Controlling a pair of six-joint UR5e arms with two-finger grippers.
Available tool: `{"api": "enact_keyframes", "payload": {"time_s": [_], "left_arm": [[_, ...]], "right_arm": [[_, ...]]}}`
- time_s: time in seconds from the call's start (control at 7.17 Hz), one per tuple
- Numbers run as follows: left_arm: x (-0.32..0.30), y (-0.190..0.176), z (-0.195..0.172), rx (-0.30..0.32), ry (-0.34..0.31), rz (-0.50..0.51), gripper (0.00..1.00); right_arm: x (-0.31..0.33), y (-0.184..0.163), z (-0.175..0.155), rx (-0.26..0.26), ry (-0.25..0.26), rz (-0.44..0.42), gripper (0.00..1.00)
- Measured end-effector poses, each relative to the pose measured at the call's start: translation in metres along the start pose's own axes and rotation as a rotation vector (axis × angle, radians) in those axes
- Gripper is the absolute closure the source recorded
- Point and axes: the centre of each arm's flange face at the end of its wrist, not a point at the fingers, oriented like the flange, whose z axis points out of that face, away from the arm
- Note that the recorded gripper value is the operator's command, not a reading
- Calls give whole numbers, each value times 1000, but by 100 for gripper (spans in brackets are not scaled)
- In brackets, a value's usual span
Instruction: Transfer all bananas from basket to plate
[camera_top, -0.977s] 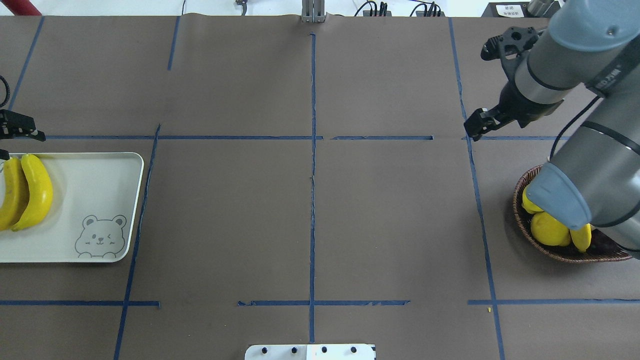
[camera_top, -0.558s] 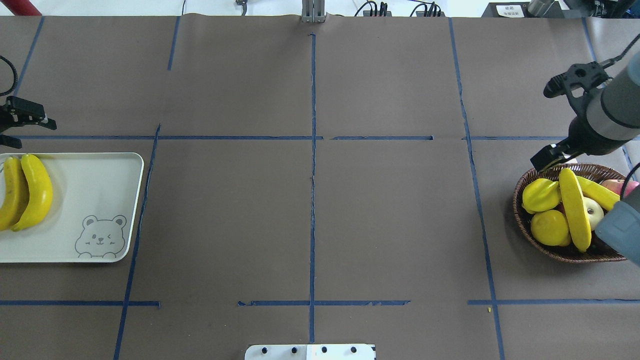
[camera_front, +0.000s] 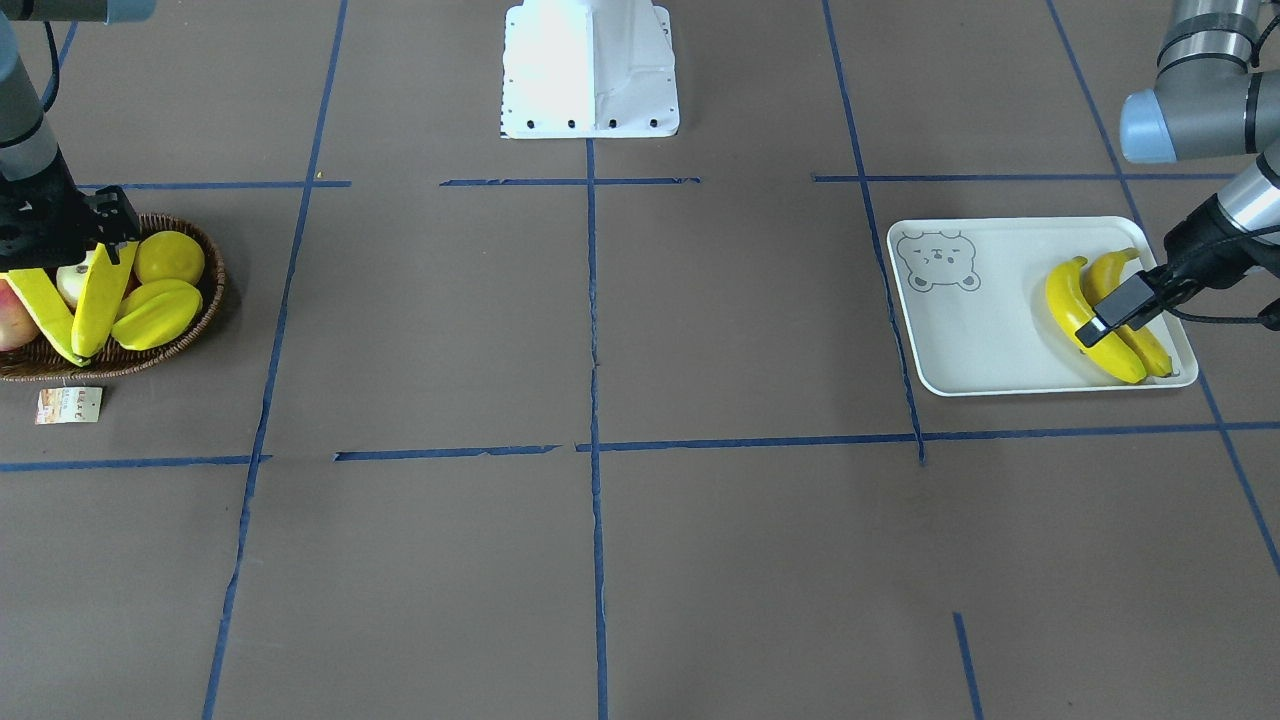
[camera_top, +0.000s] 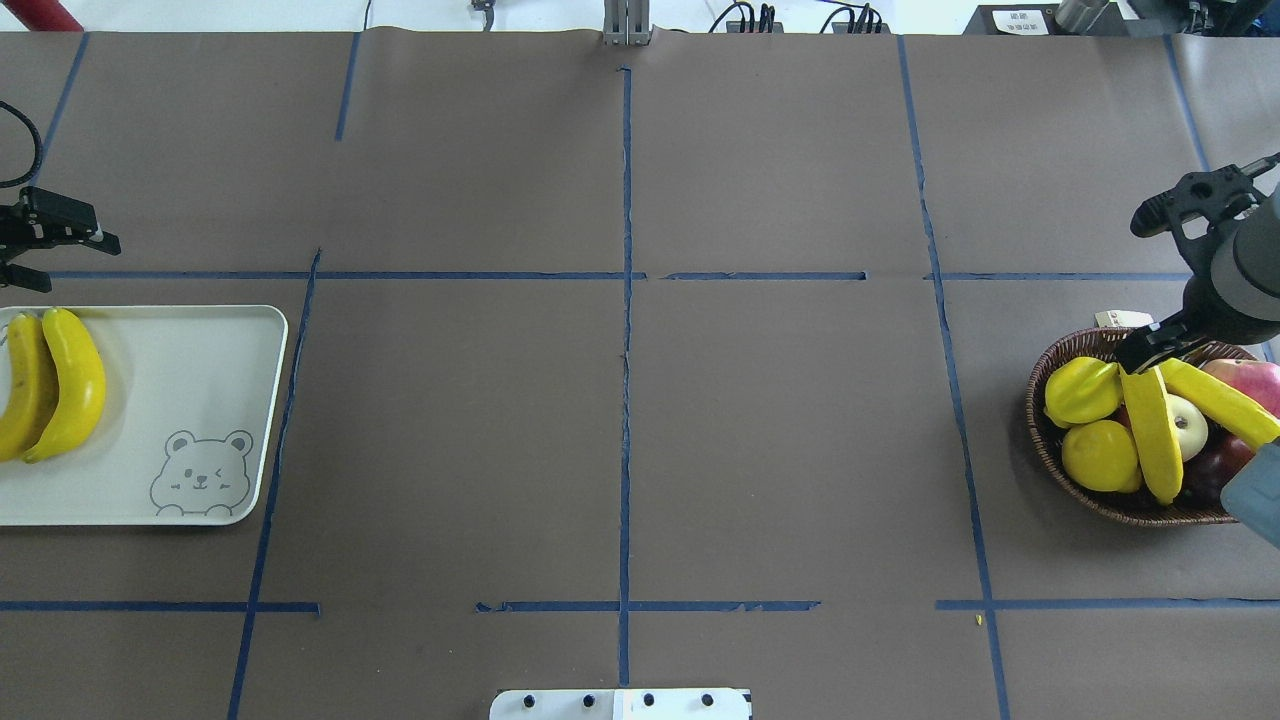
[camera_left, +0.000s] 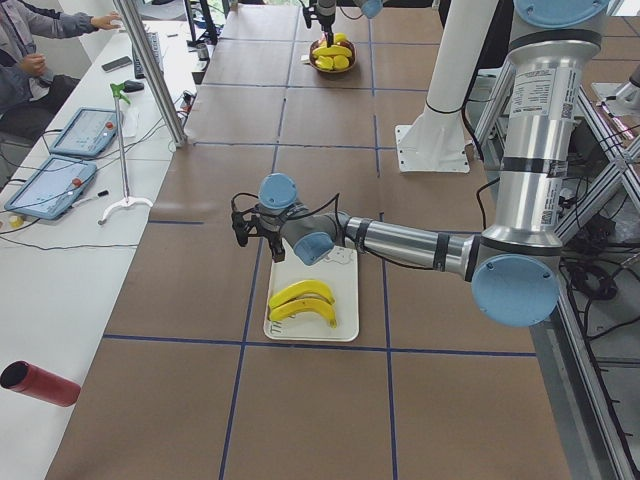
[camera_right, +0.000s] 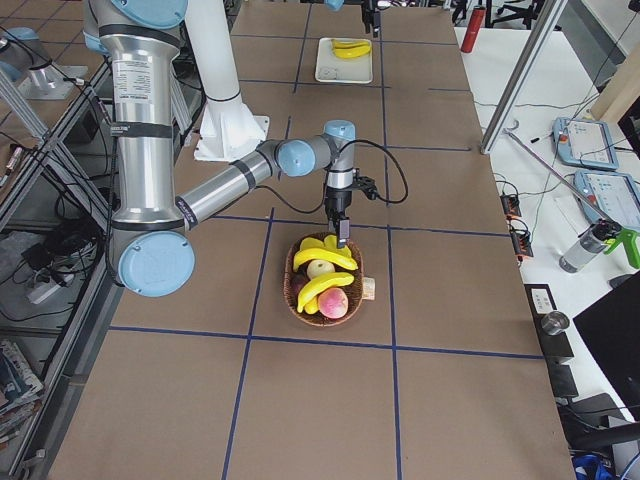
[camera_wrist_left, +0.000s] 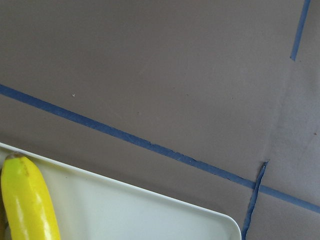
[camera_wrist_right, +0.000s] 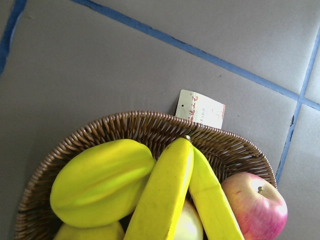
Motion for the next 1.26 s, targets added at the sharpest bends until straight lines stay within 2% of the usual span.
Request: {"api": "enact_keyframes", "payload": {"time_s": [0.28, 0.42, 0.7, 0.98, 1.26], "left_arm": [[1, -1, 1, 0, -1, 1, 0], [2, -1, 1, 0, 0, 1, 0], [2, -1, 2, 0, 0, 2, 0], [3, -1, 1, -1, 2, 3, 0], [3, 0, 0, 0, 3, 4, 0]], "right_arm": [[-13, 5, 14, -14, 34, 0, 13], [-14, 6, 20, -27, 44, -1, 14], [-21, 7, 33, -50, 57, -14, 17], [-27, 7, 39, -56, 72, -27, 29], [-25, 10, 43, -63, 85, -30, 33]]}}
